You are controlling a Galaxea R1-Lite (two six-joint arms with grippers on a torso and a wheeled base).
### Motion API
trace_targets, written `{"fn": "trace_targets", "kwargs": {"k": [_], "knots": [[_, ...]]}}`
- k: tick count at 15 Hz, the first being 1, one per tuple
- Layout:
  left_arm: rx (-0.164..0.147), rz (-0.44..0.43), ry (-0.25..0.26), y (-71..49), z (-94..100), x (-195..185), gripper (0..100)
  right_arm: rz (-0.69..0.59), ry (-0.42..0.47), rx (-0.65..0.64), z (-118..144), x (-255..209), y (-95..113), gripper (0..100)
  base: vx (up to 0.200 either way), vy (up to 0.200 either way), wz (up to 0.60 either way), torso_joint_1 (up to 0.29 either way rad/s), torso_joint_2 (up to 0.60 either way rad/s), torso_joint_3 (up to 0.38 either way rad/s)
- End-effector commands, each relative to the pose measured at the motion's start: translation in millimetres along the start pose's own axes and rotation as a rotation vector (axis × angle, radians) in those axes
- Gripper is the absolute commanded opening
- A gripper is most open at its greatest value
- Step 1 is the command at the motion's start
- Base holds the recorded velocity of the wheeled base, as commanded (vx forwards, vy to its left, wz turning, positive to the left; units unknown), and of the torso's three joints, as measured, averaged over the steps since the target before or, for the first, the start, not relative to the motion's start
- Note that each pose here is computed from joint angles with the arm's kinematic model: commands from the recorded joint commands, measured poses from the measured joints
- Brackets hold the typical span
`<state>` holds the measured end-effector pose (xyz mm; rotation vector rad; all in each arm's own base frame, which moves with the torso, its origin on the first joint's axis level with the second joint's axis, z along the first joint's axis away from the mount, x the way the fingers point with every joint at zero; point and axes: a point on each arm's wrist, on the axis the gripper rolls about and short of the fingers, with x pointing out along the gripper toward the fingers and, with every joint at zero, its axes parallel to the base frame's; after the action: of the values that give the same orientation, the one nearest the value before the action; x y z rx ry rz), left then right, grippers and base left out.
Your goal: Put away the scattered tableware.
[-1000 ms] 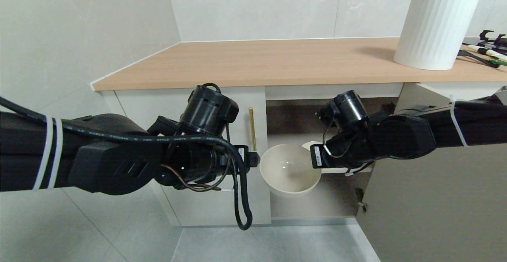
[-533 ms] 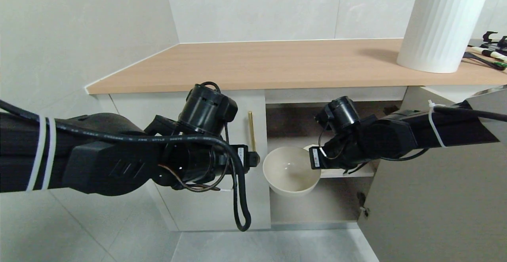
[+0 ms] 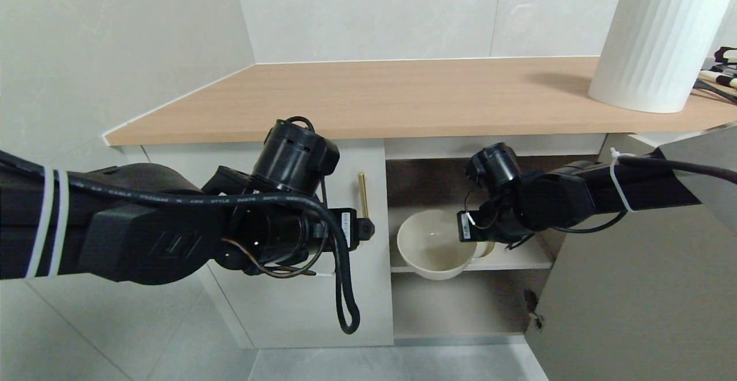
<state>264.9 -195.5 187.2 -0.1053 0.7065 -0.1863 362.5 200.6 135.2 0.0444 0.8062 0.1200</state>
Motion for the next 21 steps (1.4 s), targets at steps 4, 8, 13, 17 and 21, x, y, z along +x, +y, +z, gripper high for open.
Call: {"fn": "trace_targets", "kwargs": {"k": [4, 8, 13, 17, 21], "knots": [[-0.008, -0.010, -0.020, 0.8, 3.3, -8.0, 100, -0.097, -0.013, 0.154, 17.6, 55.0, -34.2, 0, 0.000, 0.000, 0.00, 0.000, 0.00, 0.000], [-0.007, -0.009, -0.017, 0.6, 2.8, -6.9, 100, -0.123, -0.048, 0.260, 31.4, 75.6, -52.5, 0, 0.000, 0.000, 0.00, 0.000, 0.00, 0.000], [-0.006, -0.007, -0.014, 0.5, 2.4, -5.9, 100, -0.157, -0.059, 0.310, 35.6, 98.8, -70.2, 0, 0.000, 0.000, 0.00, 0.000, 0.00, 0.000], [-0.007, -0.008, -0.016, 0.4, 2.8, -6.0, 100, -0.186, 0.013, 0.319, 26.2, 93.3, -71.3, 0, 0.000, 0.000, 0.00, 0.000, 0.00, 0.000], [-0.012, -0.015, -0.030, -0.4, 3.7, -5.2, 100, -0.169, 0.023, 0.321, 15.1, 75.3, -59.8, 0, 0.000, 0.000, 0.00, 0.000, 0.00, 0.000]]}}
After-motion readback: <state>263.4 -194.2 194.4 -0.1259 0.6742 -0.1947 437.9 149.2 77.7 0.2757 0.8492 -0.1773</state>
